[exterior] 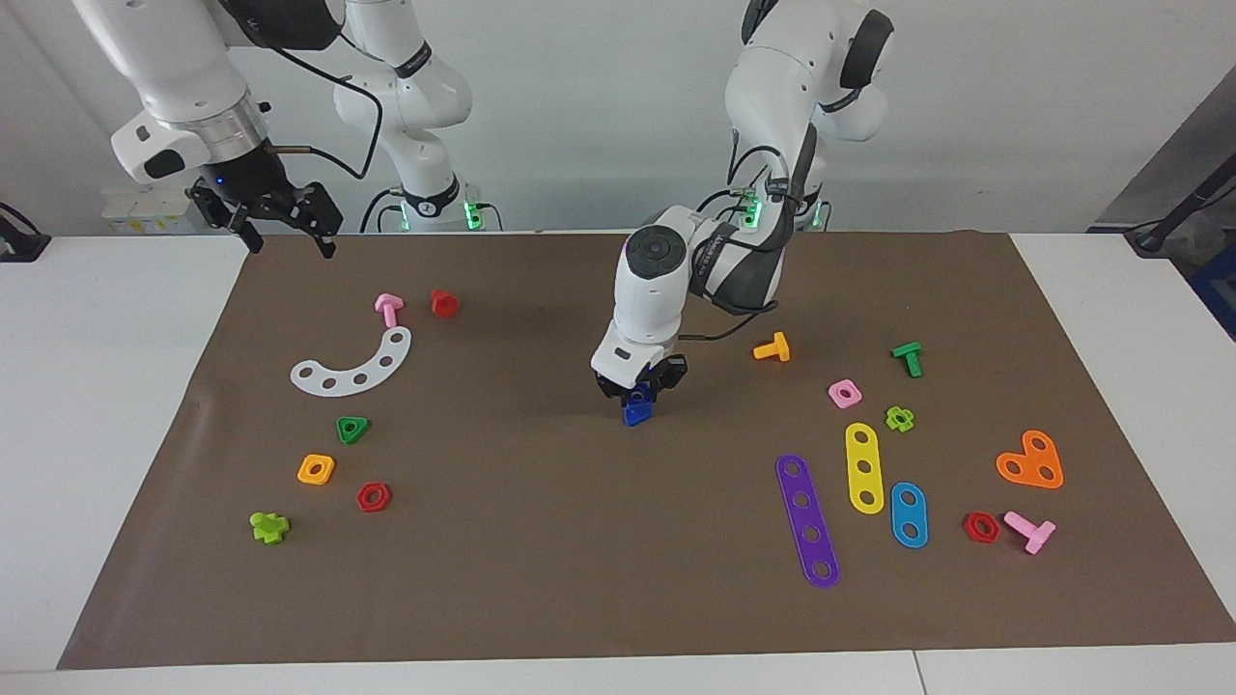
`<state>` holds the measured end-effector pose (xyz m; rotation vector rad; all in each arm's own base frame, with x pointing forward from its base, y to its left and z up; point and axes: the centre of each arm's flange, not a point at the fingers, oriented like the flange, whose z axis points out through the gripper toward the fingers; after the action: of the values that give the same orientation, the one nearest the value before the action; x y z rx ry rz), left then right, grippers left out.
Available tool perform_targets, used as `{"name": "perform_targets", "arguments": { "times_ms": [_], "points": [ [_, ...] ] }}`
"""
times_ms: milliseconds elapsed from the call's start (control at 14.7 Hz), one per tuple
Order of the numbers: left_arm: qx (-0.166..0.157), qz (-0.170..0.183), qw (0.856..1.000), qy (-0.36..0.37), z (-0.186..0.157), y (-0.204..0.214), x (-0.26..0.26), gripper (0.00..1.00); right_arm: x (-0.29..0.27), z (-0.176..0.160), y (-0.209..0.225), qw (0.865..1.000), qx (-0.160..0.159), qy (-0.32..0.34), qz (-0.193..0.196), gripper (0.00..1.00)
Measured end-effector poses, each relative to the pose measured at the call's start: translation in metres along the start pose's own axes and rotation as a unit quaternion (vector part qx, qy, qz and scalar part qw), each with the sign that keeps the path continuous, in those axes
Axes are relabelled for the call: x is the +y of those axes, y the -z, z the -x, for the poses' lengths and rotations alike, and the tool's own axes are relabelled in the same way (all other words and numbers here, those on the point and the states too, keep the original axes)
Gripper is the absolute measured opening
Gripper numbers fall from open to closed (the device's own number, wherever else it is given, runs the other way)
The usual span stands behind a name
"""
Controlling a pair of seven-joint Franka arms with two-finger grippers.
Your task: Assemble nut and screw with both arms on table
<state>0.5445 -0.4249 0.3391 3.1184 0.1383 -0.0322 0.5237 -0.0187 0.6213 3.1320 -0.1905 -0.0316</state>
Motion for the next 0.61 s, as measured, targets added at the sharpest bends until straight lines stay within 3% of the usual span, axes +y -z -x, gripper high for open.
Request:
{"name": "perform_targets", "arguments": {
  "times_ms": [408, 612],
  "points": [
    [-0.002, -0.002, 1.000, 0.000, -0.0008, -0.0072, 0.0003, 0.49, 0.0001, 0.0000, 0.0000, 1.000, 0.000, 0.000, 0.000, 1.00],
    [0.002, 0.001, 1.000, 0.000, -0.0016, -0.0063, 0.0010, 0.74, 0.0002, 0.0000, -0.0003, 1.000, 0.000, 0.000, 0.000, 1.00]
  ]
}}
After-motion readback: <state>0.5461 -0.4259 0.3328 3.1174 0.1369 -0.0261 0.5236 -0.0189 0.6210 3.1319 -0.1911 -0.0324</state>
